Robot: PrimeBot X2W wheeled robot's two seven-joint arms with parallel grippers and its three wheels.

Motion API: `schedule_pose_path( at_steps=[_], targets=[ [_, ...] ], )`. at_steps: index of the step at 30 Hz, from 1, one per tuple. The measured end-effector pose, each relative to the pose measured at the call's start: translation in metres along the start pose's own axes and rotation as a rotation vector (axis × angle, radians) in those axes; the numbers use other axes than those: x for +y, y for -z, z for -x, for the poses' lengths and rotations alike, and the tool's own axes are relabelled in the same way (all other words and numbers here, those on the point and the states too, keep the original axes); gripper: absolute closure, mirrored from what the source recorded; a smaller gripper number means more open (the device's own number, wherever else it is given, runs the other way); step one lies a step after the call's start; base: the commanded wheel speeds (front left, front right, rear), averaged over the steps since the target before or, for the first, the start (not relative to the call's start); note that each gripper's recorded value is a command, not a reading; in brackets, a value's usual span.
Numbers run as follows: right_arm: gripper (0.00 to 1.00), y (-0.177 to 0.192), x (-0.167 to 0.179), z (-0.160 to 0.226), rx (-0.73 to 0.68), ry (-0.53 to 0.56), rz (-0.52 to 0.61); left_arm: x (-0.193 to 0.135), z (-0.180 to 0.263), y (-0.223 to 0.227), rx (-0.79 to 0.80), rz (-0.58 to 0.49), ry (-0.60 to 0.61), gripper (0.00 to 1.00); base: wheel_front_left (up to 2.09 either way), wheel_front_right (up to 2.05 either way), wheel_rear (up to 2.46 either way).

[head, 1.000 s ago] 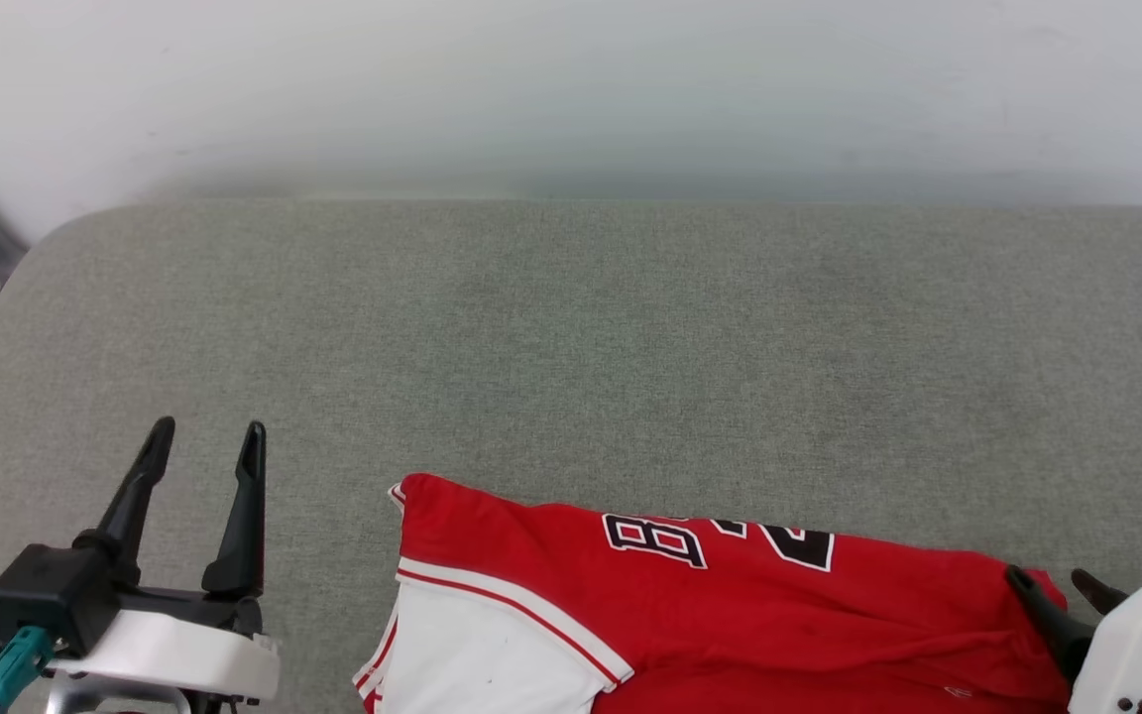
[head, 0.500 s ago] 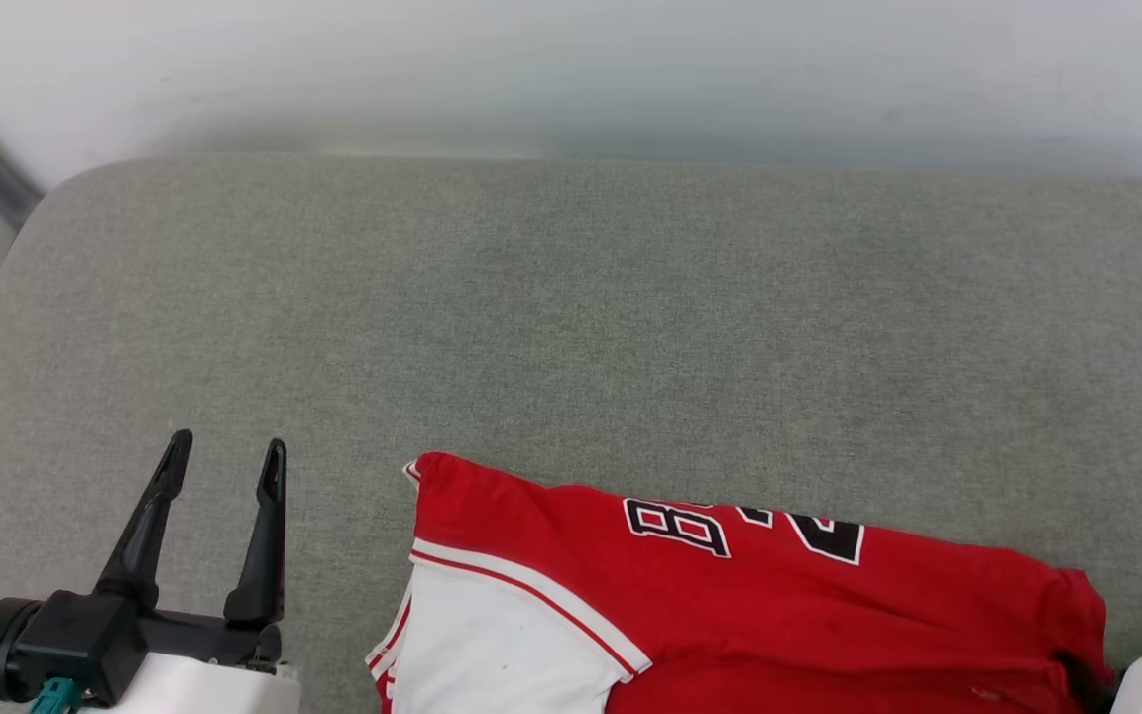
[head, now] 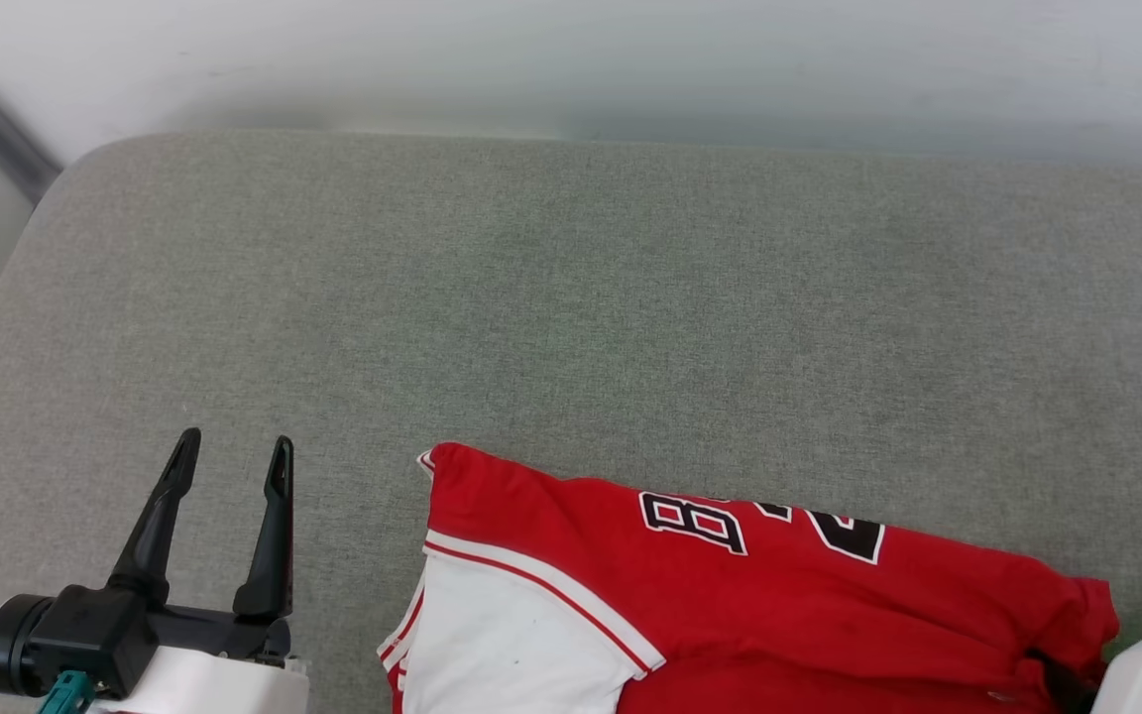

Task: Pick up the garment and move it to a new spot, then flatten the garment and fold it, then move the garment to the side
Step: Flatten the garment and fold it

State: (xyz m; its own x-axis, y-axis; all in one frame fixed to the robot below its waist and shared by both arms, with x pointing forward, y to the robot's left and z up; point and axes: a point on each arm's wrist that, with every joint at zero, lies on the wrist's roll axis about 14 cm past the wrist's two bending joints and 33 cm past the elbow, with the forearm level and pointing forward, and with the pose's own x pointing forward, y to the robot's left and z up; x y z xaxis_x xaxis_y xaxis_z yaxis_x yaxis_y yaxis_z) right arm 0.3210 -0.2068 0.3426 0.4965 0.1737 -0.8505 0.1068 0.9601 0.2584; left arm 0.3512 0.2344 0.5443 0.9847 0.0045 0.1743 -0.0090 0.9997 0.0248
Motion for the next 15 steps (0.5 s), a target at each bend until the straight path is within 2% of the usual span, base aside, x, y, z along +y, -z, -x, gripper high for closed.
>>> schedule_pose_path(
  at_steps=[7, 8, 9, 10, 15],
  targets=[
    [0.0, 0.002, 0.031, -0.002, -0.02, -0.099, 0.022, 0.0, 0.001, -0.004, -0.015, 0.004, -0.001, 0.0, 0.0, 0.0, 0.0],
    [0.51, 0.001, 0.033, -0.001, -0.028, -0.105, 0.021, 0.0, 0.001, -0.005, -0.018, 0.006, -0.001, 0.0, 0.0, 0.0, 0.0],
    [0.51, 0.001, 0.033, -0.001, -0.036, -0.107, 0.024, 0.0, 0.001, -0.005, -0.019, 0.007, 0.0, 0.0, 0.0, 0.0, 0.0],
    [1.0, 0.0, 0.033, -0.001, -0.044, -0.107, 0.027, -0.001, 0.0, -0.005, -0.021, 0.008, 0.0, 0.0, 0.0, 0.0, 0.0],
    [1.0, -0.009, 0.033, 0.0, -0.098, -0.106, 0.045, -0.004, -0.001, -0.005, -0.024, 0.012, 0.006, 0.0, 0.0, 0.0, 0.0]
  ],
)
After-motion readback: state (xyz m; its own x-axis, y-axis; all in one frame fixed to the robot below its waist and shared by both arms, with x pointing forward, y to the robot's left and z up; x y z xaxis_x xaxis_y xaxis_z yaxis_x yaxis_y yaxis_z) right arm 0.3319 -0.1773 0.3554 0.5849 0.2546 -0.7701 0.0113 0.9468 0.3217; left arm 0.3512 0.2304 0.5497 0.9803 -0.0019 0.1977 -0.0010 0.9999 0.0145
